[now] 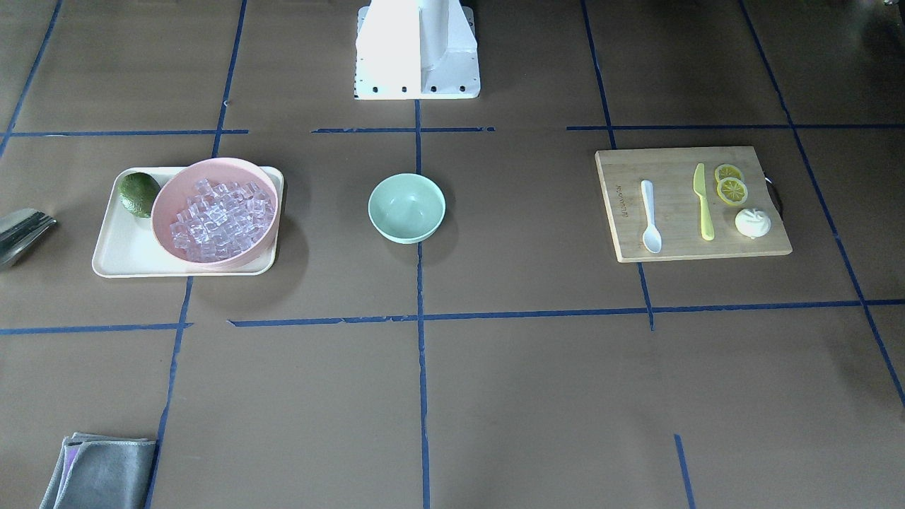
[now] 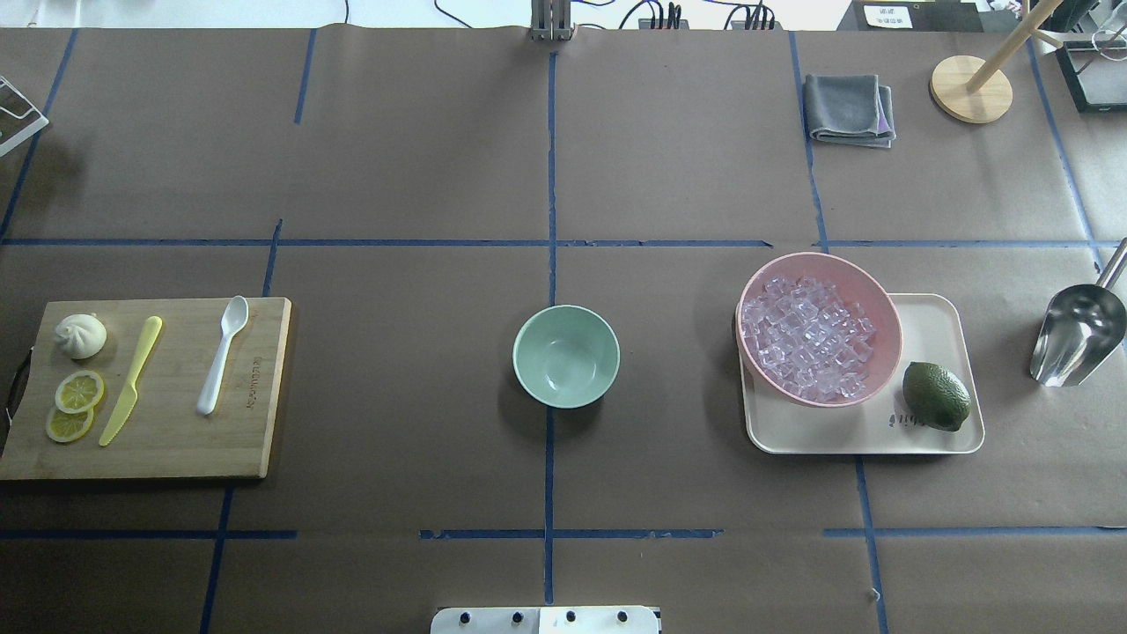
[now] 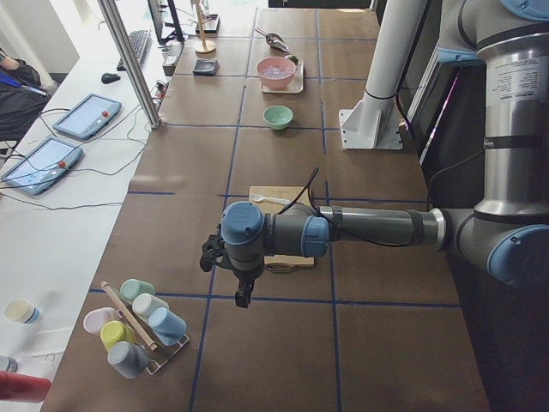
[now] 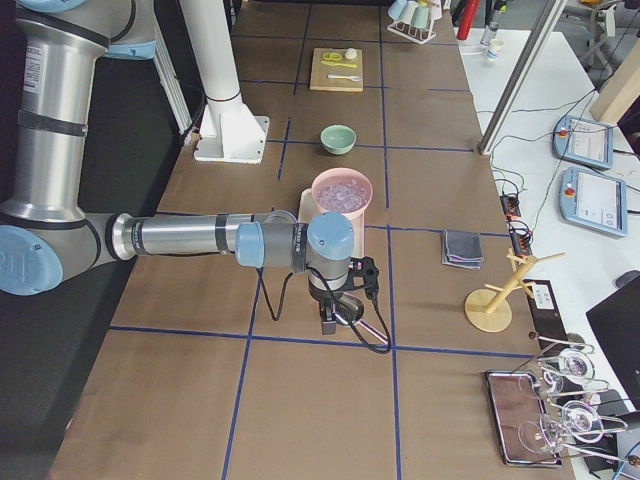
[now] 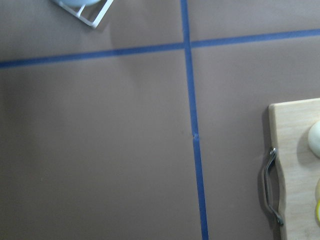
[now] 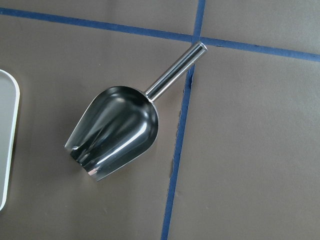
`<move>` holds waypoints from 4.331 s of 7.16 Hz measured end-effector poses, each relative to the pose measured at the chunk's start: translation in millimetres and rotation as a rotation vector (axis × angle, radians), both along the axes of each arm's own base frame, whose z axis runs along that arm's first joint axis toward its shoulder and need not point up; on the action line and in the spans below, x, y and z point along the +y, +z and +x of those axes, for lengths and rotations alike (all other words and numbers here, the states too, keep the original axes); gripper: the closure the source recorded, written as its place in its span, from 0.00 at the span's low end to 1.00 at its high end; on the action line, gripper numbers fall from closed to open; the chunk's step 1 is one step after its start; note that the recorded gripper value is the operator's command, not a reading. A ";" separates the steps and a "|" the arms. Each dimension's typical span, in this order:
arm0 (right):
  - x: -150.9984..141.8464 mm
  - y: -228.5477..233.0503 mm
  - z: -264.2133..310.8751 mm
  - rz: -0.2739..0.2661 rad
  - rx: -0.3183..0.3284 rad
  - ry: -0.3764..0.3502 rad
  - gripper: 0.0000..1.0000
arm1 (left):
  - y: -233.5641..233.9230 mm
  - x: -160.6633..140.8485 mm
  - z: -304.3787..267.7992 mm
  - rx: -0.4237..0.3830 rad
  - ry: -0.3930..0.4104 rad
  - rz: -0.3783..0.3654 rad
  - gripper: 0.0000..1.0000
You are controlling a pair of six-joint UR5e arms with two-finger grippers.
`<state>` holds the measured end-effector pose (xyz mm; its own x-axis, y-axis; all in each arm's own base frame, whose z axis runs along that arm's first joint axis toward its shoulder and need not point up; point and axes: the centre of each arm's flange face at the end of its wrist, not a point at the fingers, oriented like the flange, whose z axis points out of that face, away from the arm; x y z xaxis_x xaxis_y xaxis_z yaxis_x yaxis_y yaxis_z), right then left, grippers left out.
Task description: Put spoon and ice into bowl
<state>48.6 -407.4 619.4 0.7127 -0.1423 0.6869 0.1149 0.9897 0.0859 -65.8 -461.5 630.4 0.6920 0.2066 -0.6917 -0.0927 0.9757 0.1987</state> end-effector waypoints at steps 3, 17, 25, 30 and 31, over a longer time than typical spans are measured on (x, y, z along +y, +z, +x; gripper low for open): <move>-0.2 -0.5 -2.1 -0.003 -0.014 -0.003 0.00 | -18.0 -26.5 24.5 0.034 0.051 0.100 0.00; -0.9 -1.4 -13.7 -0.003 -0.032 -0.029 0.00 | -151.0 37.0 405.5 0.029 0.060 -0.062 0.00; -0.7 -1.2 -13.6 -0.003 -0.031 -0.029 0.00 | -155.9 39.6 420.8 0.020 0.072 -0.046 0.40; -0.7 -1.0 -13.5 -0.003 -0.030 -0.029 0.00 | -152.4 40.5 419.8 0.015 0.074 -0.048 0.92; -0.7 -1.0 -13.5 -0.003 -0.030 -0.029 0.00 | -151.8 40.8 419.4 0.013 0.074 -0.048 1.00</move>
